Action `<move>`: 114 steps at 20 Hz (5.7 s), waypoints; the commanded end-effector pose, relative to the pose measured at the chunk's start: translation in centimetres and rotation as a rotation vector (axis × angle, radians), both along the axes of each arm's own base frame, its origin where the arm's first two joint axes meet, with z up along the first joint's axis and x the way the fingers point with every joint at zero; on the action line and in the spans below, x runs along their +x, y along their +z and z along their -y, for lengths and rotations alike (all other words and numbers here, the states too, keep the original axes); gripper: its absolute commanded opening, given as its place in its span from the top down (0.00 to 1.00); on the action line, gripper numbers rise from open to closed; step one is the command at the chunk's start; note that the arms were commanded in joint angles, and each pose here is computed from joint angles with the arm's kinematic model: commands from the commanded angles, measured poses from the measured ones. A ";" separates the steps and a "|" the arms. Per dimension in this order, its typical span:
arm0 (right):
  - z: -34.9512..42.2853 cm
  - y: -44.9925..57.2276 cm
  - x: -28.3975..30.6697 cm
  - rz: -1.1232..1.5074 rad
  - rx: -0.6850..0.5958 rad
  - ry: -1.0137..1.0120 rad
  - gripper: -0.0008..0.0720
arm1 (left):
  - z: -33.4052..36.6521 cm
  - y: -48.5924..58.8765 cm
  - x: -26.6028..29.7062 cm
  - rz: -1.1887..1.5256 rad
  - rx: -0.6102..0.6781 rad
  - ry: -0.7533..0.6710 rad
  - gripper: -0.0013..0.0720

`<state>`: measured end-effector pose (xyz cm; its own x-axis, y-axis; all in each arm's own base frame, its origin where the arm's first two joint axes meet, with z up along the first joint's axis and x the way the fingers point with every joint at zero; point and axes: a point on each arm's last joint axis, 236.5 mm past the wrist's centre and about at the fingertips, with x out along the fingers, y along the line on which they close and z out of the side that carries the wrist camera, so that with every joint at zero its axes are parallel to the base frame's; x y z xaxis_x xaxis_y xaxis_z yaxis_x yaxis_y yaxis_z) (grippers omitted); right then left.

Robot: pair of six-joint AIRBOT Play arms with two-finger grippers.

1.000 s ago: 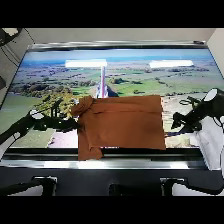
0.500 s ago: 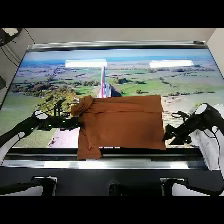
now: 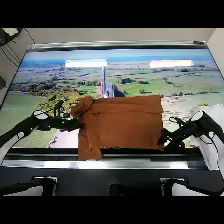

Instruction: Fold the shirts.

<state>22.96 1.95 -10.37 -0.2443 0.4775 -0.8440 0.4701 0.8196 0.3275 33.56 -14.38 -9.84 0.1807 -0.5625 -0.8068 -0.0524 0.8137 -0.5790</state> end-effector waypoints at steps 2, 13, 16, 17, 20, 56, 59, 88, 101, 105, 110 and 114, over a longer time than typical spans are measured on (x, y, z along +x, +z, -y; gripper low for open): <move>0.2 -0.7 0.5 0.020 -0.022 -0.022 0.41 | 0.3 0.2 -0.4 -0.013 -0.013 -0.013 0.95; -1.7 -0.3 2.8 0.105 0.075 -0.056 0.93 | 0.4 0.7 -0.3 -0.010 -0.020 -0.020 0.95; -1.2 2.7 5.4 0.242 0.065 -0.003 0.93 | -0.8 6.1 2.7 0.156 0.013 -0.040 0.95; -0.5 4.9 7.4 0.335 0.033 0.002 0.93 | -1.5 9.6 4.2 0.264 0.043 -0.044 0.95; 2.1 18.7 14.8 0.801 -0.128 0.046 0.93 | -4.8 26.5 7.3 0.657 0.117 0.060 0.95; 3.6 13.9 34.6 0.937 -0.330 -0.240 0.93 | -14.9 12.0 17.0 0.346 0.139 0.388 0.95; 4.6 14.4 37.1 1.022 -0.332 -0.354 0.93 | -14.2 11.2 21.2 0.372 0.012 0.511 0.95; 7.6 8.5 11.7 0.142 -0.267 0.112 0.36 | -13.5 6.5 -2.1 -0.298 0.066 0.041 0.43; 5.8 4.6 2.4 0.104 -0.272 0.085 0.38 | -4.9 -0.1 -13.7 -0.317 -0.083 0.084 0.44; 5.8 4.6 2.4 0.107 -0.270 0.094 0.38 | -5.1 -0.6 -12.3 -0.261 -0.051 0.109 0.44; 5.9 4.5 2.4 0.110 -0.271 0.095 0.34 | -5.1 -0.7 -12.0 -0.250 -0.045 0.110 0.93; 5.4 2.4 0.3 0.060 -0.263 0.099 0.23 | -4.6 -0.3 -12.9 -0.246 -0.062 0.034 0.95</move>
